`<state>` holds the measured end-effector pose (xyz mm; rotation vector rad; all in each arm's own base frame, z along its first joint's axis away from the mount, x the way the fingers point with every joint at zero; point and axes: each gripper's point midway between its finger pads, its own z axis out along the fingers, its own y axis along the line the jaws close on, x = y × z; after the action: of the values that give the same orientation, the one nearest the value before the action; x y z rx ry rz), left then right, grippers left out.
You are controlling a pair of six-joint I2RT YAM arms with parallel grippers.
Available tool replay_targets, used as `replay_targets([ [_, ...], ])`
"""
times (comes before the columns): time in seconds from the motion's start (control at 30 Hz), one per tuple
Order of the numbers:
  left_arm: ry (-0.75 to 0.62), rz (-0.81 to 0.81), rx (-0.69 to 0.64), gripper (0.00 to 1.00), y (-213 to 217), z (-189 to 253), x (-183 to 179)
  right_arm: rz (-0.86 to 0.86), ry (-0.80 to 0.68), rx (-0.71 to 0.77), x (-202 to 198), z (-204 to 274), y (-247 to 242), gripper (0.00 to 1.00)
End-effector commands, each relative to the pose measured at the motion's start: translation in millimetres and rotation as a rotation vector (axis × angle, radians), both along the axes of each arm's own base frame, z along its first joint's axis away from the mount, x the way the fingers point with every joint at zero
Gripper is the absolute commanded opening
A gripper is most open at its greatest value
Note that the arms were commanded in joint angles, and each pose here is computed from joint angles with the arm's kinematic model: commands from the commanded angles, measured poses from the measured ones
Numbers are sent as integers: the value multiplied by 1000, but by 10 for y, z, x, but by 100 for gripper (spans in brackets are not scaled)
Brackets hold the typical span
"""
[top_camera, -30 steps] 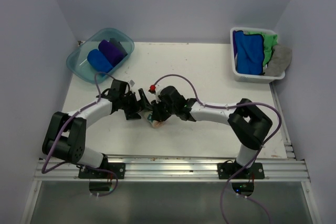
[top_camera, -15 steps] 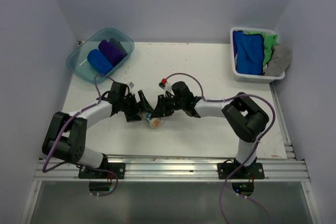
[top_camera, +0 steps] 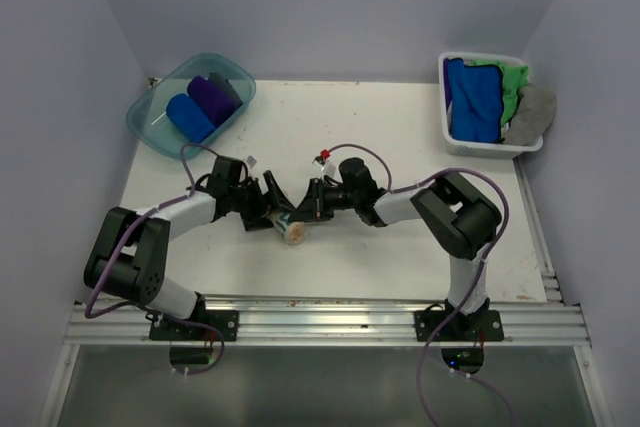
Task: Roll the towels
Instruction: Roll the towel, then place the rolled towel into the container
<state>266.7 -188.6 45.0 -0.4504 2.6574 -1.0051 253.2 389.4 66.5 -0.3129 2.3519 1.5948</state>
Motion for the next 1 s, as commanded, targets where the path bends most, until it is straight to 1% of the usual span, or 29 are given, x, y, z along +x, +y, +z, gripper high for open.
replay_targets([
  [0.0,-25,-5,-34,92,-74,62,76,-4,29,48,10,22,11,11],
  [0.17,-10,0,-37,93,-117,23,55,-14,50,77,27,30,29,11],
  [0.23,-2,22,-26,91,-99,-11,53,-19,82,91,21,5,30,11],
  [0.27,2,37,-32,88,-105,-2,58,-21,72,116,38,41,42,11],
  [0.33,-10,54,-41,86,-109,6,77,-28,112,133,25,-1,45,11],
  [0.37,-11,67,-40,86,-110,7,86,-25,99,161,38,47,57,11],
  [0.43,-18,74,-44,86,-114,19,109,-35,133,175,33,14,57,11],
  [0.57,-16,78,-42,85,-121,-6,133,-35,133,197,40,25,69,11],
  [0.63,-7,82,-37,82,-118,-38,125,-35,134,194,35,23,65,11],
  [0.67,-2,83,-36,77,-126,-47,123,-35,133,195,35,29,65,11],
  [0.73,3,85,-35,70,-133,-57,122,-41,129,187,46,10,56,15],
  [0.77,2,90,-31,64,-134,-58,125,-43,134,174,42,0,47,17],
  [0.83,4,108,-11,59,-105,-62,139,-51,111,139,61,-56,28,24],
  [0.87,-1,119,-6,57,-92,-26,154,-63,127,94,55,-92,-3,27],
  [0.9,6,128,9,56,-70,-14,152,-74,129,59,62,-134,-28,36],
  [0.93,0,144,30,55,-36,-5,182,-90,87,22,125,-156,-43,42],
  [0.97,-5,148,38,55,-25,24,195,-95,123,-39,83,-253,-100,47],
])
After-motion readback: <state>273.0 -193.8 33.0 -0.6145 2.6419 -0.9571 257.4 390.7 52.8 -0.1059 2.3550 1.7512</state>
